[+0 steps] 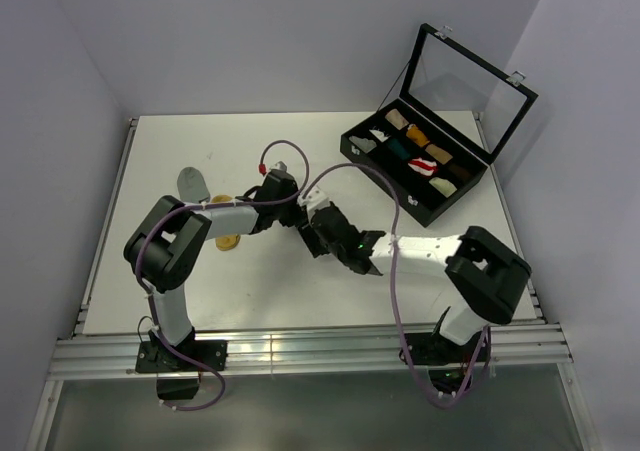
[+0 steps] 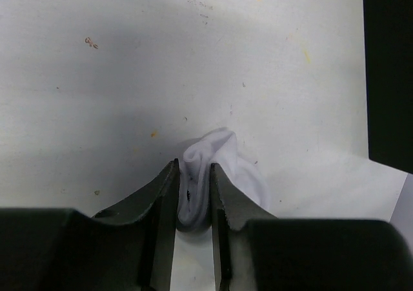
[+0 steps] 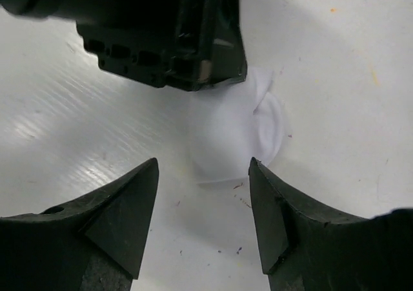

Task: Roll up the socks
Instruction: Roll the sock at the center of the board.

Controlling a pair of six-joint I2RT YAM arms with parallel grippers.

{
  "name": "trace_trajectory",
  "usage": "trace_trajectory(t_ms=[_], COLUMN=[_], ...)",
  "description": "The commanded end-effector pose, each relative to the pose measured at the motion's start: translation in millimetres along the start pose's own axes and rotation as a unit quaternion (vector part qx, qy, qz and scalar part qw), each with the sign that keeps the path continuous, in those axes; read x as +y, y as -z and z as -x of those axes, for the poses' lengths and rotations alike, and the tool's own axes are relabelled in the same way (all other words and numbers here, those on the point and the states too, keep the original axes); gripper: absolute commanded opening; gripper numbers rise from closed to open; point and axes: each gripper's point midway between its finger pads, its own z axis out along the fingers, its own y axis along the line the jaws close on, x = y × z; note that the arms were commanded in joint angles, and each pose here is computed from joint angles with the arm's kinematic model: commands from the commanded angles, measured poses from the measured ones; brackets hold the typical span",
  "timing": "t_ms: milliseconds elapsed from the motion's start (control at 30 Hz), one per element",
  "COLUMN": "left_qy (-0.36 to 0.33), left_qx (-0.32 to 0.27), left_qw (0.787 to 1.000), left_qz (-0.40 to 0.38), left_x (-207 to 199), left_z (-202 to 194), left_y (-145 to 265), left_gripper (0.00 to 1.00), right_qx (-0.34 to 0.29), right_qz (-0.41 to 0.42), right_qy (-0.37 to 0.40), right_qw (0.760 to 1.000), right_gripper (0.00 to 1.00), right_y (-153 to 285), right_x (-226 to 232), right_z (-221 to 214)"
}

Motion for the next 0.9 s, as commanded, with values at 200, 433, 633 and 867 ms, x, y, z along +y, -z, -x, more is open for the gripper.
trace_trajectory(t_ms=[200, 433, 633, 867], left_qy=[-0.035, -0.037, -0.037, -0.026], left_qx=[0.055, 0.065, 0.050, -0.004], left_qw=[0.995, 0.995, 0.997, 1.000], left_qz=[0.070, 0.064, 0.053, 0.007], left_x=[40.4, 38.9, 34.9, 8.9], left_z=[-31.9, -35.4, -30.6, -7.4], left_y=[-3.0, -4.7, 1.4, 26.0], left_gripper=[0.08, 0.07, 0.16, 0.52], right_qx=[-0.005, 0.023, 0.059, 0.090], right_qz=[-0.093, -0.116, -0.065, 0.074], right_qy=[0.124, 0.147, 0.111, -0.022], right_qw=[0.988, 0.982, 0.990, 0.993], right_gripper=[0.65, 0.42, 0.00, 0.00], right_y=[-28.6, -39.9, -39.5, -23.6], right_x=[3.4, 0.0, 11.7, 16.3], right_z=[-8.8, -28.0, -44.3, -41.4])
